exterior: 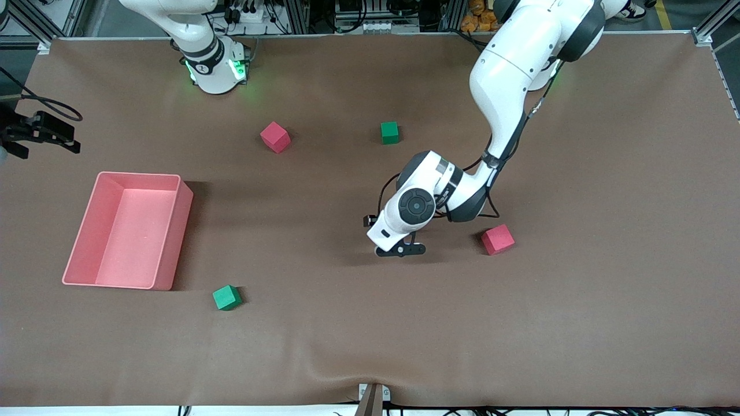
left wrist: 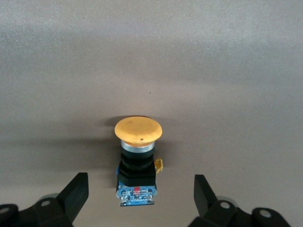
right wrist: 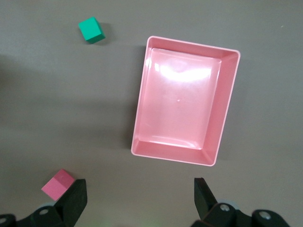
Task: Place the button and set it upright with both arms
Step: 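Grasp the button with the left gripper while the right gripper withdraws, then lift the button with the left gripper and move it toward the robot, then lower the button upright onto the table and open the left gripper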
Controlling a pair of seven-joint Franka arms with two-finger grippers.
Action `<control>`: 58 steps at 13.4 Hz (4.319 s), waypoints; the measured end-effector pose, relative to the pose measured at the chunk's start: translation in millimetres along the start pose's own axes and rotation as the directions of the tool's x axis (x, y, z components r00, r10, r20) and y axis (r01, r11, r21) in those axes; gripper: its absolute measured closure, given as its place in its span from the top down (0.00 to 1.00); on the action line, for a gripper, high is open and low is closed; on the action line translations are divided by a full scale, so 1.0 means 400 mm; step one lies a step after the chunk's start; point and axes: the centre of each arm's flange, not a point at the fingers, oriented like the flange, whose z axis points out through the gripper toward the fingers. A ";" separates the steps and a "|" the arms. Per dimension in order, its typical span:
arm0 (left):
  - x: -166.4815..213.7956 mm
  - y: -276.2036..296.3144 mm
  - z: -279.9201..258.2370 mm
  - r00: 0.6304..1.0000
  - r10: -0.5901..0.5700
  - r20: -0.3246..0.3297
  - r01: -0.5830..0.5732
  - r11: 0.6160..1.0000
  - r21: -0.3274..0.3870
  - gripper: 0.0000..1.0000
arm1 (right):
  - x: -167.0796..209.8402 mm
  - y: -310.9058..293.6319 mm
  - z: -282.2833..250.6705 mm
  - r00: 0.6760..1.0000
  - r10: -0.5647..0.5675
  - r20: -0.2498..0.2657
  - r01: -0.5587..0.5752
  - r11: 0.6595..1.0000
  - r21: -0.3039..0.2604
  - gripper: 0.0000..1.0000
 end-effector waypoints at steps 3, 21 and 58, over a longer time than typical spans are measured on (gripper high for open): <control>0.001 -0.005 0.023 1.000 -0.003 0.010 0.003 1.000 0.007 0.96 | -0.008 0.003 -0.039 1.000 0.004 0.008 -0.004 1.000 -0.004 1.00; -0.057 0.073 -0.016 0.995 -0.097 0.001 0.097 0.995 0.011 0.42 | -0.017 -0.028 -0.066 0.977 0.212 0.023 -0.213 0.976 0.037 1.00; -0.586 0.275 0.467 0.158 -0.049 -0.986 0.382 0.924 0.015 0.42 | 0.002 -0.050 -0.076 0.980 0.198 0.012 -0.199 0.979 0.036 1.00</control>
